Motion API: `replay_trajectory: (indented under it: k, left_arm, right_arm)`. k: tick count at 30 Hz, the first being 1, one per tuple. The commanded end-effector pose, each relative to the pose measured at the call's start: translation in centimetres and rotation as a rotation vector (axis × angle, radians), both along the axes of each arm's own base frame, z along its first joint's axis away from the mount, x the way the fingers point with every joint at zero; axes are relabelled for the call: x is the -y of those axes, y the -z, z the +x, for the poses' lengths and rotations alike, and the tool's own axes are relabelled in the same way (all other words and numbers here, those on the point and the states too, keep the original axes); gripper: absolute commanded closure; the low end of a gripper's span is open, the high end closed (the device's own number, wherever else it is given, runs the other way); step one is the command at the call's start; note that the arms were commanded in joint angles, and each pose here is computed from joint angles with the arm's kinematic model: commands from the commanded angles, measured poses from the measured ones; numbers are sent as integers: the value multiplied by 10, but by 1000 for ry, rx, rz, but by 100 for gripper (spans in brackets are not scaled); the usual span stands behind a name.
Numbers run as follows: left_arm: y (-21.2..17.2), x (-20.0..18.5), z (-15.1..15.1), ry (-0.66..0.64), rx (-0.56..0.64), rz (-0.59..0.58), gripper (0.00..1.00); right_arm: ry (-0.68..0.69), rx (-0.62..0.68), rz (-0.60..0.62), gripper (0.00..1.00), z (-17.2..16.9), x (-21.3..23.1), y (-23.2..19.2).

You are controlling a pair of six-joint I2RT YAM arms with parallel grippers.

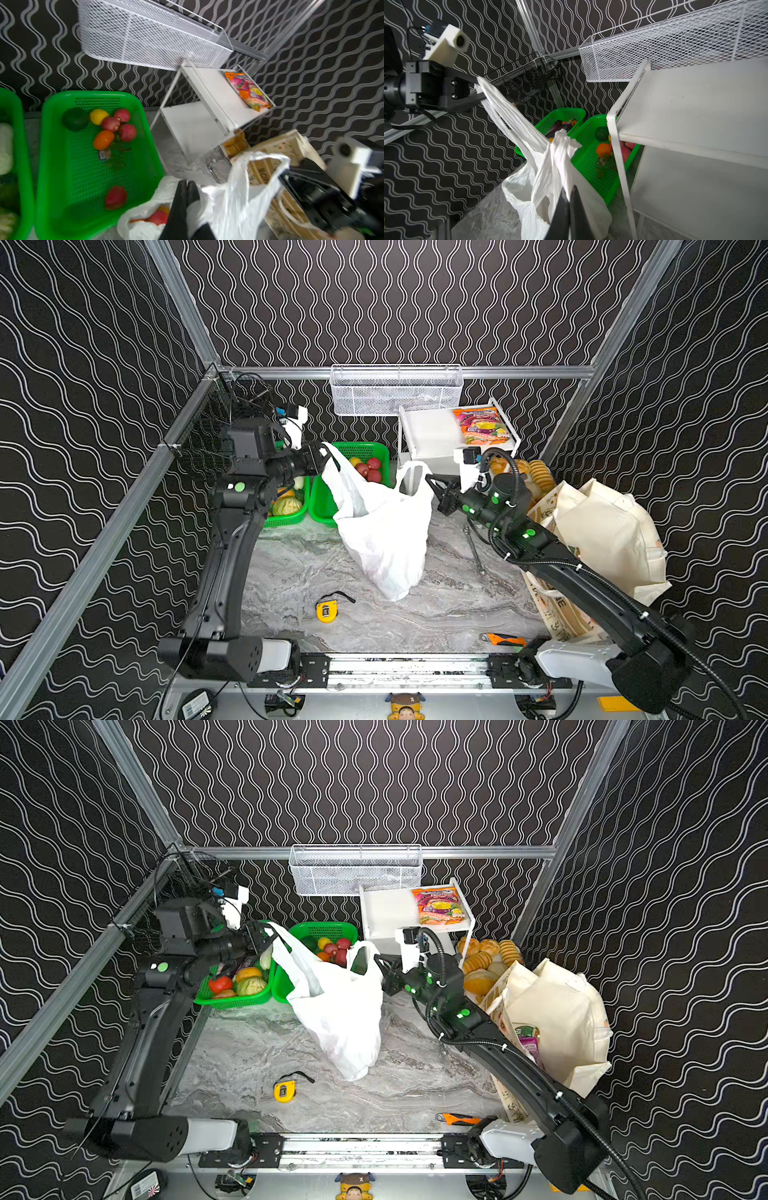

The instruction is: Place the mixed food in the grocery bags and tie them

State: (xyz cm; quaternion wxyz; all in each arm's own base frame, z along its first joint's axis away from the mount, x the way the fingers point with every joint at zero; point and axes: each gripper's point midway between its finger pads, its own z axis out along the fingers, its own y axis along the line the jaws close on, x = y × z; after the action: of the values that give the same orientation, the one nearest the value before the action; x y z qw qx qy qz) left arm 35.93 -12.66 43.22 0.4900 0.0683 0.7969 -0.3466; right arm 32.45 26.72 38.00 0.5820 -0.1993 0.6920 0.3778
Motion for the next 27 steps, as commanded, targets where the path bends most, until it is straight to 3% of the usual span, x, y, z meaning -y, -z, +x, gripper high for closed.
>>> replay_trajectory:
  k: [1, 8, 9, 14, 18, 24, 27]
  left_arm:
    - [-10, 17, -39, 61, -44, -89, 100]
    - [-7, 47, -85, 115, -108, -96, 100]
    - [-3, 47, -85, 109, -108, -73, 95]
    - [13, 49, -74, 108, -113, 14, 47]
    - [-16, 44, -70, 93, 8, 51, 31]
    - [-66, 47, -68, 123, 197, 79, 22]
    - [-78, 68, -72, 262, 242, 38, 26]
  right_arm:
    - [-172, 73, -17, 100, -33, -5, -12]
    - [-248, 113, -76, 100, -45, 5, -6]
    - [-257, 109, -79, 100, -44, 5, -3]
    - [-291, 130, -89, 100, -43, 3, 4]
    - [-319, 174, -100, 100, -51, 3, 2]
    - [-330, 262, -94, 100, -62, 7, -11]
    - [-328, 248, -92, 100, -65, 8, -1]
